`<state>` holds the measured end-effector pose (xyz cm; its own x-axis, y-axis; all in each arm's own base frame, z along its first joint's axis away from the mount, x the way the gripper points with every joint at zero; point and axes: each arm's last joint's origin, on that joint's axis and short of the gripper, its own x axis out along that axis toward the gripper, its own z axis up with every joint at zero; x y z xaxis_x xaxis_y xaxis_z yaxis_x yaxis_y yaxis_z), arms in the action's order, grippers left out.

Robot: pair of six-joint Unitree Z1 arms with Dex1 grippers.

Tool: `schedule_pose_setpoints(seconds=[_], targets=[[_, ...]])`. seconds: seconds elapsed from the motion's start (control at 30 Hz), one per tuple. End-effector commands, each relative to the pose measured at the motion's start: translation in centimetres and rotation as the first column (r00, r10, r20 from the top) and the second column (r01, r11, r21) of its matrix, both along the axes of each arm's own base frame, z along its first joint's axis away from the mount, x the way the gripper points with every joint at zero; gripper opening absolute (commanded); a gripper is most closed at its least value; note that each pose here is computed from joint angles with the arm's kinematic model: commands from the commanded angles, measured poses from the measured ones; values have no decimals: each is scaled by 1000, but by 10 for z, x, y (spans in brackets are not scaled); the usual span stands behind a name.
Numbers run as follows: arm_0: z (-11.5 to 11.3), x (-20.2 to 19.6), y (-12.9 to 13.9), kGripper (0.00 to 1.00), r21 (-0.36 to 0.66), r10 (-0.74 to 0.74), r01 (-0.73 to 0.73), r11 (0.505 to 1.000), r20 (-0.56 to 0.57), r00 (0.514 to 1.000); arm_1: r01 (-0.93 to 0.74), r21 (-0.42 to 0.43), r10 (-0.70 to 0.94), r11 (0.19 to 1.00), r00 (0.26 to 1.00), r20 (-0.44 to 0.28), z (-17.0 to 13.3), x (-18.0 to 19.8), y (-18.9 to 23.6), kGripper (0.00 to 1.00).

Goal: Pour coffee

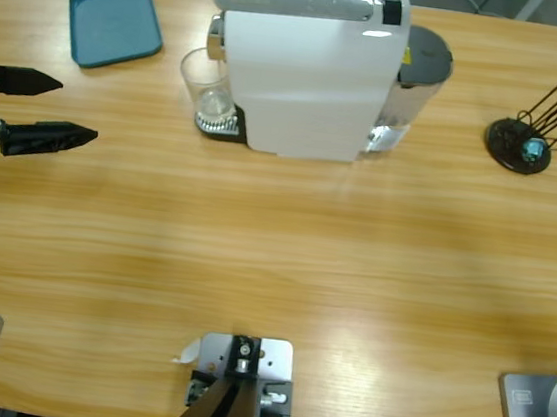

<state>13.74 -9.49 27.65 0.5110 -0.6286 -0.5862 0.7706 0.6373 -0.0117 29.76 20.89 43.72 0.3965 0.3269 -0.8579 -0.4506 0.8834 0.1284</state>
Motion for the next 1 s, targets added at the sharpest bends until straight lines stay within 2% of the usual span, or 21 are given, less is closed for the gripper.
schedule_pose_setpoints(seconds=[0.03,0.17,0.3,0.47,0.67,0.73,0.83,0.97,1.0], targets=[[-13,-4,2,968,28,-1,2,1000,-20,1000,8,-12,-9,1000,999,-35,-6,4,2,1000],[-15,-3,0,968,31,-4,5,1000,-25,1000,4,5,-4,1000,1000,4,9,-7,-6,1000],[-16,-2,-1,968,30,-8,9,999,-27,1000,-46,30,45,998,998,49,27,-42,-25,1000],[-19,-7,-4,968,31,-36,37,999,-39,999,-56,75,48,996,994,102,21,-92,-59,1000],[-23,-2,-8,968,43,-36,39,998,-57,998,-147,209,108,967,976,186,-21,-147,-90,1000],[-23,-2,-7,968,41,-30,32,999,-56,998,-199,194,152,961,961,231,-39,-162,-98,1000],[-21,-5,-5,968,31,-22,24,999,-50,999,-229,178,180,957,950,257,-74,-174,-105,1000],[-22,-6,-5,968,27,-17,18,999,-55,998,-237,136,203,962,953,224,-105,-174,-103,1000],[-22,-5,-5,968,29,-17,19,999,-59,998,-236,139,199,962,951,236,-109,-175,-103,1000]])
